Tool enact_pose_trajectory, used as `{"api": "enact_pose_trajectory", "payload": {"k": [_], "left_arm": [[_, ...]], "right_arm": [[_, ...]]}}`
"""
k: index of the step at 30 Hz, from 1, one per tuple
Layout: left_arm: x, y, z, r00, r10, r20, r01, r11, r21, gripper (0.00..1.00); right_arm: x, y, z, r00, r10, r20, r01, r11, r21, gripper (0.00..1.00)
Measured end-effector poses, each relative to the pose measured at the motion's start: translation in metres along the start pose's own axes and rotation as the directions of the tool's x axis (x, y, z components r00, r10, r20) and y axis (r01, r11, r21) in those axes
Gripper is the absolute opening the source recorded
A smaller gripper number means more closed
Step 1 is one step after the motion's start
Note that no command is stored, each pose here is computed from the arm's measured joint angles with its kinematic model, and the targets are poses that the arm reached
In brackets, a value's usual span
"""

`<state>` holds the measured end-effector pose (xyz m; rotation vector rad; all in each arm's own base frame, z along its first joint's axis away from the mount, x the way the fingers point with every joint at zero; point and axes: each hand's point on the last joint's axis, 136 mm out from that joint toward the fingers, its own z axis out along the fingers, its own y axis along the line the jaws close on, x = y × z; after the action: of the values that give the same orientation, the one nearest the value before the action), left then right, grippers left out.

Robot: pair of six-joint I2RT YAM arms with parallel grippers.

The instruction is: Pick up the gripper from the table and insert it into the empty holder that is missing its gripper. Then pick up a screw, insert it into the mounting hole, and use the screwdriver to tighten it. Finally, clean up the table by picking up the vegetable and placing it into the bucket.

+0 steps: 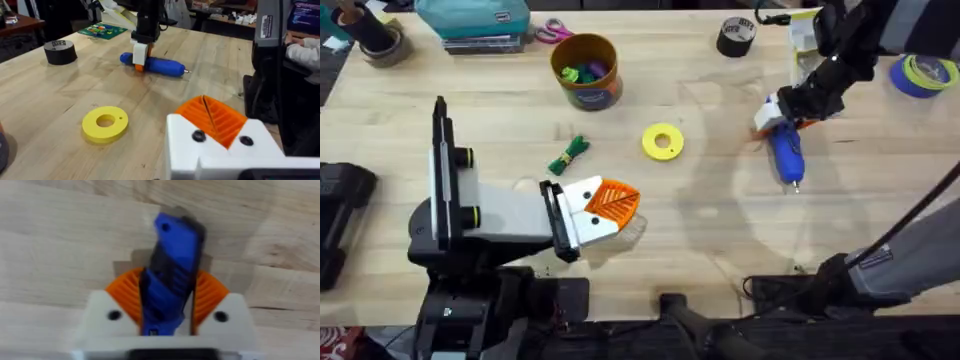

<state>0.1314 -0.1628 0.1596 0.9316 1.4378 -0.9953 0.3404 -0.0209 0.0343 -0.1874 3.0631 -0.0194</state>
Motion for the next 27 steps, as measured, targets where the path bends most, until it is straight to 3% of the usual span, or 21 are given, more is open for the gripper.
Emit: {"api": "enact_pose_trajectory", "payload": {"k": [4,5,17,22,27], "left_arm": [[0.000,0.000,0.000,1.000,0.000,0.000,0.000,1.000,0.000,0.013],[0.000,0.000,0.000,1.000,0.000,0.000,0.000,1.000,0.000,0.013],[0.000,0.000,0.000,1.000,0.000,0.000,0.000,1.000,0.000,0.013],[0.000,0.000,0.000,1.000,0.000,0.000,0.000,1.000,0.000,0.013],[0.000,0.000,0.000,1.000,0.000,0.000,0.000,1.000,0.000,0.013]], "right_arm": [[0.000,-0.002,0.000,1.000,-0.004,0.000,0.004,1.000,0.007,0.143],[0.001,-0.002,0.002,1.000,-0.001,-0.008,0.001,1.000,0.006,0.047],[-0.001,0.000,-0.011,1.000,0.004,-0.021,-0.004,1.000,-0.008,0.026],[-0.042,0.000,-0.060,0.990,0.000,0.143,-0.001,1.000,0.007,0.026],[-0.090,0.013,-0.143,0.925,-0.029,0.379,0.018,0.999,0.031,0.026]]}}
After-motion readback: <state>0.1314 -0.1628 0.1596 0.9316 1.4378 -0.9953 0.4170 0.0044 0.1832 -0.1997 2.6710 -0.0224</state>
